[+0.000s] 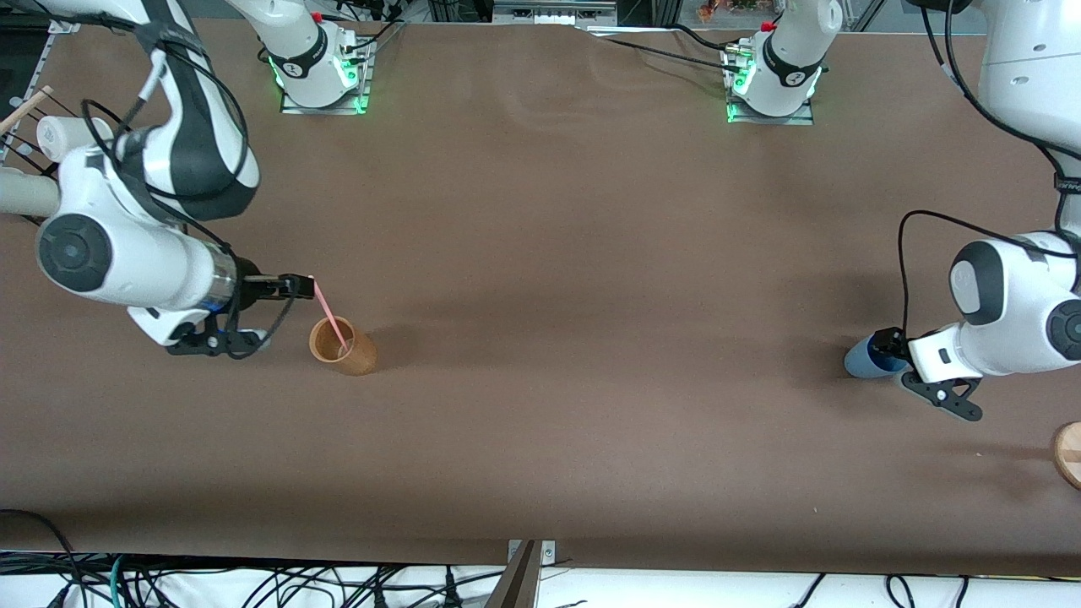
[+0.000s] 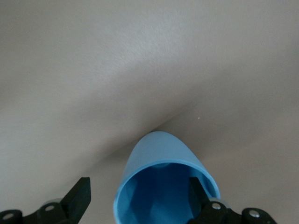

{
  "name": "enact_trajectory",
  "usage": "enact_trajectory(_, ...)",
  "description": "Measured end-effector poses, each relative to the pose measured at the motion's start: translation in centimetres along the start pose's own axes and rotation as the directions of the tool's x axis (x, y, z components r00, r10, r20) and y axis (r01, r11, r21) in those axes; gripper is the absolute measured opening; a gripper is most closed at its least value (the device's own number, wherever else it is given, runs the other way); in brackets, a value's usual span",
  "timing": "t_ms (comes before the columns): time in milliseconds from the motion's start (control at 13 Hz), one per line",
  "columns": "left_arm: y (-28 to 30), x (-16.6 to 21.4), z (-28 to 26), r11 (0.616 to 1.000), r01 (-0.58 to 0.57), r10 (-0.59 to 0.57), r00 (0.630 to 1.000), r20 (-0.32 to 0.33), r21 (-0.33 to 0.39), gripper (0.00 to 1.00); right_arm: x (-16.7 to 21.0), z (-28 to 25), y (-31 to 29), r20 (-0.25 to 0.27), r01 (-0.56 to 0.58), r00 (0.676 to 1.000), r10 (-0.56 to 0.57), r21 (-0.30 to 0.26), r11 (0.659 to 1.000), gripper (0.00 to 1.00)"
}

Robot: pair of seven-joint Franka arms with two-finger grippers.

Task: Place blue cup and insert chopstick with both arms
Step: 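Grasp the blue cup with the left gripper while the right gripper grasps the chopstick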

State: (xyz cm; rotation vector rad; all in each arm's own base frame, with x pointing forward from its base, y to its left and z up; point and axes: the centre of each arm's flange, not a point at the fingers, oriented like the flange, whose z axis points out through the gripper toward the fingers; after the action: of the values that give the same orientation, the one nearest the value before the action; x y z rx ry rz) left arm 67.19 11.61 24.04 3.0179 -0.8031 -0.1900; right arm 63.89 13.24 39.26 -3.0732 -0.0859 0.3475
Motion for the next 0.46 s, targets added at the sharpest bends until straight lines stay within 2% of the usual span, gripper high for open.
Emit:
enact_trajectory(77,0.0,0.0,0.4,1.0,-0.008,0.008,1.0,0.003,-0.003,0.83,0.2,0.8,-0.5,0.011,0.004,1.0,-0.004,0.003,1.0,1.0)
enact_trajectory(231,-0.1,0.0,0.4,1.0,-0.011,0.011,1.0,0.003,-0.002,0.58,0.5,1.9,-1.0,0.031,0.004,1.0,-0.005,0.019,1.0,0.99)
enact_trajectory(462,-0.2,0.1,0.0,1.0,-0.011,0.011,1.0,-0.004,0.004,0.26,1.1,3.1,-0.8,0.034,0.0,0.999,-0.001,0.025,1.0,0.99)
